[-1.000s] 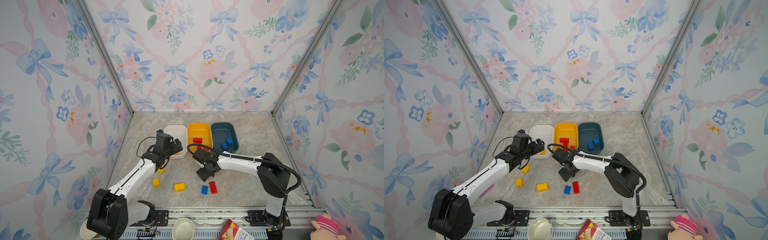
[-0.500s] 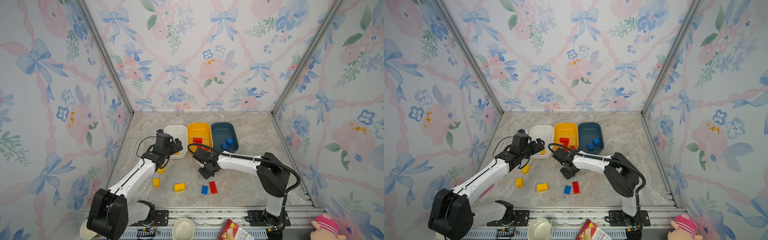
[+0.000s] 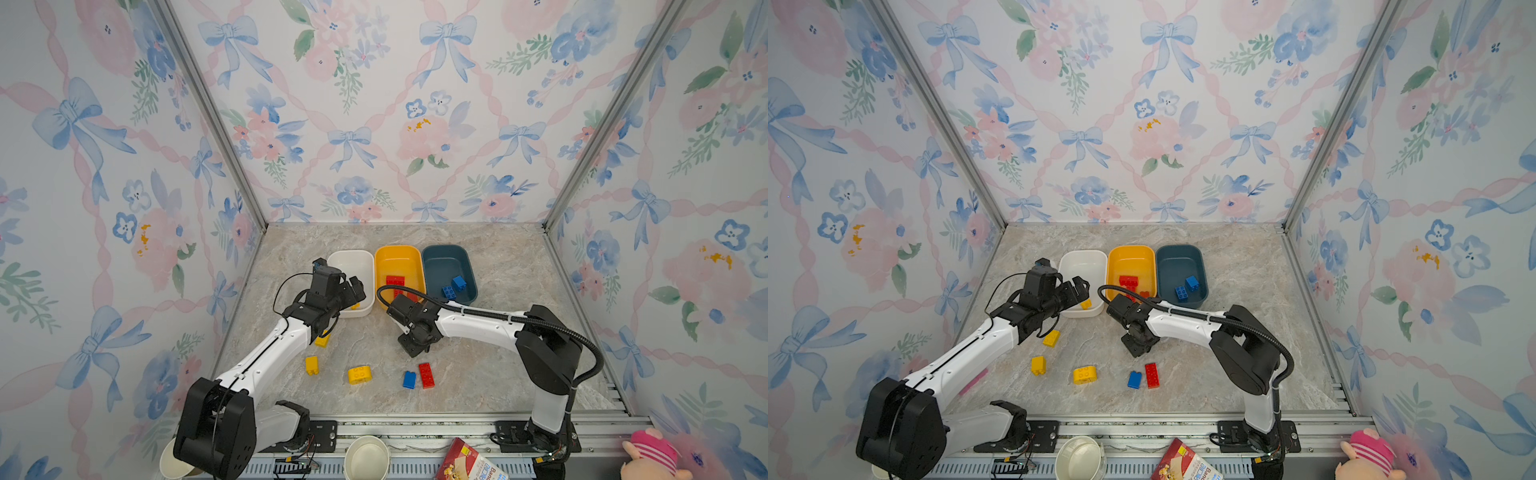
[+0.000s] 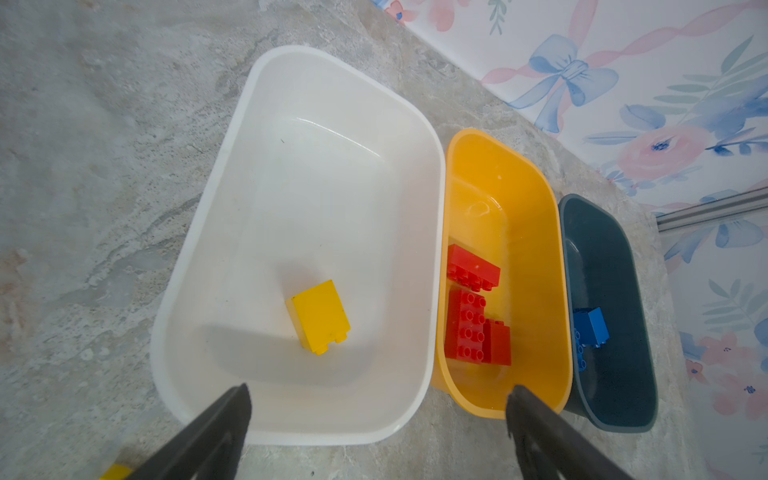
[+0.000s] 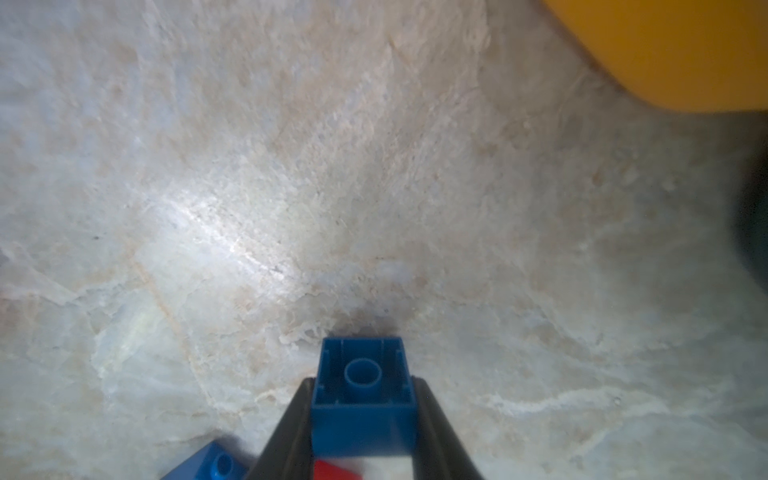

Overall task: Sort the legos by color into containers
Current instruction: 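Carry the blue brick into the teal bin and release it with right gripper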

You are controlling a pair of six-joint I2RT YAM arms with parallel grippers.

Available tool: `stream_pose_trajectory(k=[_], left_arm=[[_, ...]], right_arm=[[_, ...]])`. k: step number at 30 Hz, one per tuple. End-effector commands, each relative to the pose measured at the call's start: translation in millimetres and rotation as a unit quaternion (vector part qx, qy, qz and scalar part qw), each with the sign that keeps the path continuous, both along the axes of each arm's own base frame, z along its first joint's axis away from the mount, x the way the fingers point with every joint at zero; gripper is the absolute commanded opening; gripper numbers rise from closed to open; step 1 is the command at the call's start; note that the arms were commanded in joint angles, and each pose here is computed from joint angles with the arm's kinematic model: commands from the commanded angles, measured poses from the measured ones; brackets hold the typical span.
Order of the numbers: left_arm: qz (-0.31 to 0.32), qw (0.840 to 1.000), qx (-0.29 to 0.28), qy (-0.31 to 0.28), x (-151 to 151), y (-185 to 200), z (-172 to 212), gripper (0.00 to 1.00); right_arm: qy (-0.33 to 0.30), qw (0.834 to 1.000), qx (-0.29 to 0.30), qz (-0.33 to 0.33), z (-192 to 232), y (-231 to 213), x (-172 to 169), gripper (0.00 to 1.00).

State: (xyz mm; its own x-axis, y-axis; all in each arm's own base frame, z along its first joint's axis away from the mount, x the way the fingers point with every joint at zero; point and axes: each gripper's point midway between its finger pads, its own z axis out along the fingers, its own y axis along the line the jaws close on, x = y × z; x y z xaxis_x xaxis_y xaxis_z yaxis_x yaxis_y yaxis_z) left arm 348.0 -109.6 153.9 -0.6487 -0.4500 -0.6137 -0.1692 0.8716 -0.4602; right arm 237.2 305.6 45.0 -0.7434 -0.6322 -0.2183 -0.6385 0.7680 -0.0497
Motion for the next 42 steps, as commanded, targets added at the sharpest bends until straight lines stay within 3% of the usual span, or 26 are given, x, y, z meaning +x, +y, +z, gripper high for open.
stream_pose_trajectory(k=[1,8,17,28,29,37,42], left_arm=[[-0.003,1.0,-0.004,-0.005,-3.1,1.6,1.9,0.98],[-0.007,1.0,-0.008,-0.006,-3.7,-0.5,3.4,0.98],[-0.017,1.0,-0.013,-0.001,-7.5,-3.5,0.0,0.98],[-0.03,0.999,-0.018,-0.007,-25.2,-1.7,-1.2,0.98],[-0.029,0.999,-0.014,0.009,-33.3,1.0,-15.7,0.98],[-0.024,0.999,0.004,0.027,-43.1,8.2,-23.8,0.98],[-0.023,0.999,0.025,0.039,-46.7,13.9,-26.7,0.98]], right_arm=[[-0.031,0.999,0.009,-0.032,33.2,-18.7,12.0,0.32],[-0.086,0.992,0.031,-0.083,78.9,-50.5,45.8,0.32],[-0.166,0.968,0.064,-0.176,113.4,-97.6,124.1,0.32],[-0.16,0.959,0.05,-0.23,74.5,-115.8,201.5,0.32],[-0.157,0.959,0.051,-0.232,70.6,-115.7,204.6,0.32],[-0.144,0.96,0.049,-0.237,53.9,-113.0,217.1,0.37],[-0.139,0.96,0.048,-0.237,49.7,-112.0,218.5,0.49]])
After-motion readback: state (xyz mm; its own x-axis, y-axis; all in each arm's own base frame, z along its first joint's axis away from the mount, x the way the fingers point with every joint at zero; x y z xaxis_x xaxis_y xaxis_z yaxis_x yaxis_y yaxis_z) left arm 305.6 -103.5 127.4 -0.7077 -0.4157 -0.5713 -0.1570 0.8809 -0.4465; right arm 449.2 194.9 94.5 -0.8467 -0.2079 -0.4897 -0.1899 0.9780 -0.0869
